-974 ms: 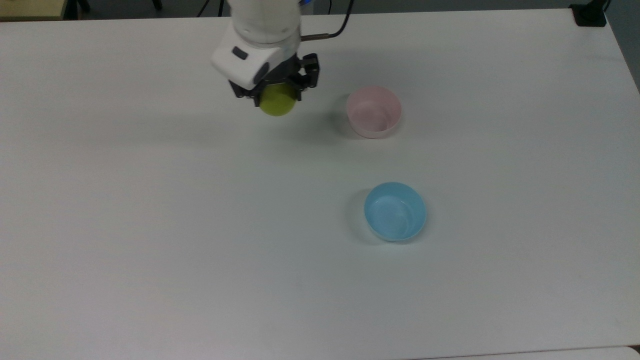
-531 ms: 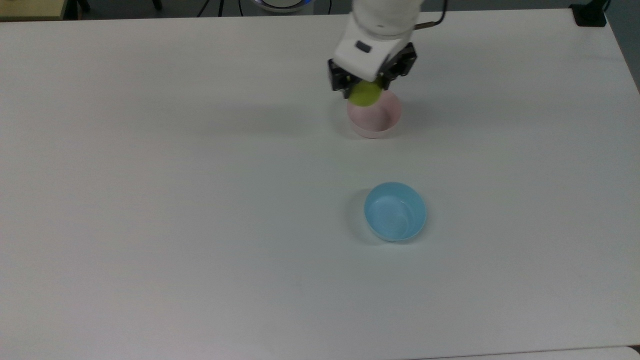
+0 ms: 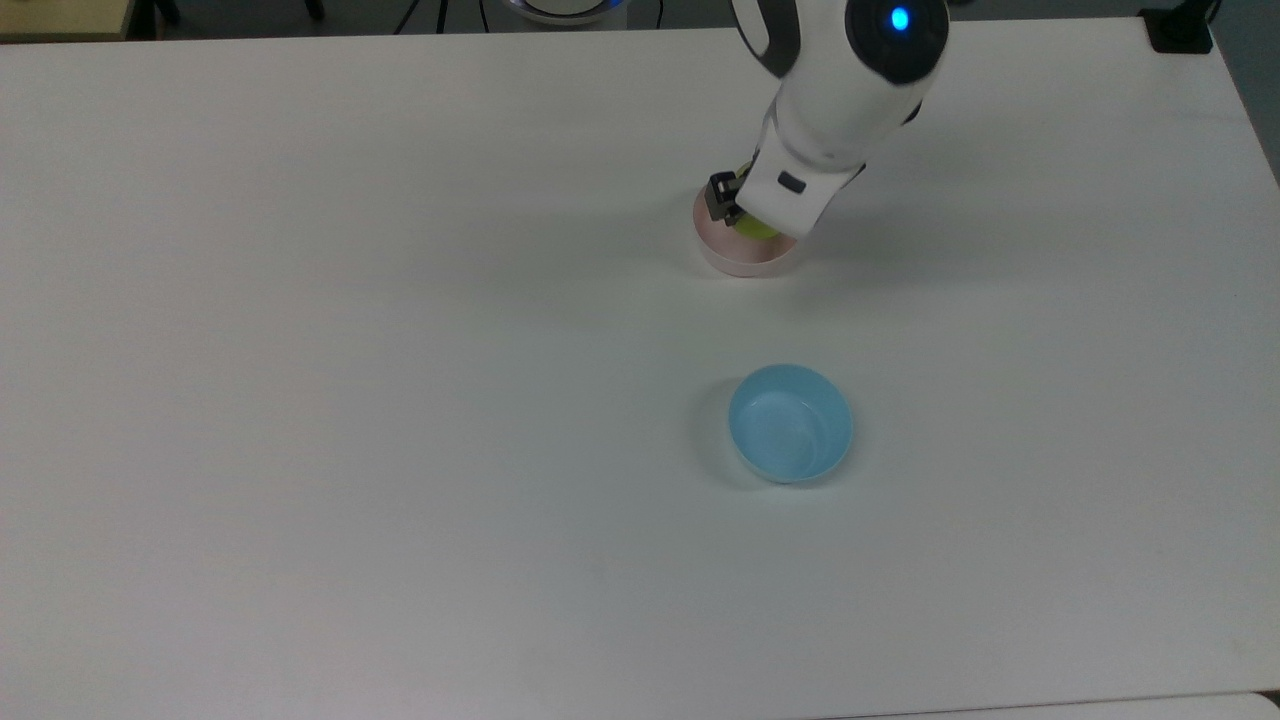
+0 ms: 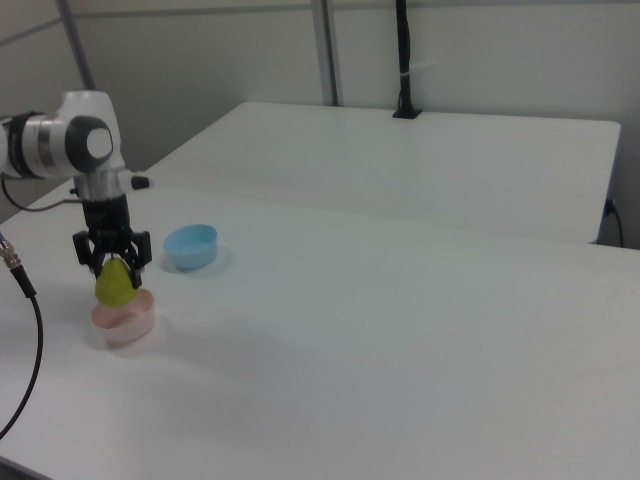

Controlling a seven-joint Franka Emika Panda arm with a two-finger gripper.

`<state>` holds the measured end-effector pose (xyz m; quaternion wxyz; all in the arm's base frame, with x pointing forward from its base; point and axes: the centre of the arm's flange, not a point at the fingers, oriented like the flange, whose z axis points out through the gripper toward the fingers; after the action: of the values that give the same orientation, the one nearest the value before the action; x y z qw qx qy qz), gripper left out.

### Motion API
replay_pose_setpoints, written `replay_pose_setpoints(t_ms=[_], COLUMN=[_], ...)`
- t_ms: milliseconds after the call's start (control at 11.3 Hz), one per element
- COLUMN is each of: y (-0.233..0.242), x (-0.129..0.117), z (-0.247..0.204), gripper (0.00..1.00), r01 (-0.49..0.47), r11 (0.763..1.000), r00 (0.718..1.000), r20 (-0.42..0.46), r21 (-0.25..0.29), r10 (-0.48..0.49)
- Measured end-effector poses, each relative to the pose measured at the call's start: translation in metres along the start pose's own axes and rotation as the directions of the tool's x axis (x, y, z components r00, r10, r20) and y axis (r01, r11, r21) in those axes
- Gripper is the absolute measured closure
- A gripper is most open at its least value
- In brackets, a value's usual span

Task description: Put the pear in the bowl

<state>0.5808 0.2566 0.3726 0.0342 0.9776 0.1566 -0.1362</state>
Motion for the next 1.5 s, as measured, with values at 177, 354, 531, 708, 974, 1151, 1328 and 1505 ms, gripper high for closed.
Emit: replay_pose_setpoints(t_ms=[177,354,531,708,974,1151,1328,1505], y=[-0.006,-0.006,-0.005,-0.004,0.005,0.025,0.072,0.134], x=[0.007,0.01,0.01,0.01,-0.003,-0.024,-0.05,-0.08], z=[0.027,0.037,0.038,0.032,-0.002,-0.041,-0.089,-0.126], gripper=[0.26,0.22,0.15,0.0,0.0,0.0,0.0,0.0], r01=[0.009,0.009,0.011,0.01,-0.003,-0.033,-0.105,-0.199], r11=[1.0,1.0,1.0,1.0,1.0,0.999,0.994,0.979], r00=[1.0,0.999,0.999,1.0,1.0,0.999,0.99,0.968], r20=[0.028,0.041,0.04,0.03,-0.001,-0.03,-0.09,-0.15], r21=[-0.008,-0.01,-0.019,-0.021,-0.02,-0.013,0.011,0.044], r10=[-0.009,-0.009,-0.01,-0.009,0.003,0.033,0.106,0.204])
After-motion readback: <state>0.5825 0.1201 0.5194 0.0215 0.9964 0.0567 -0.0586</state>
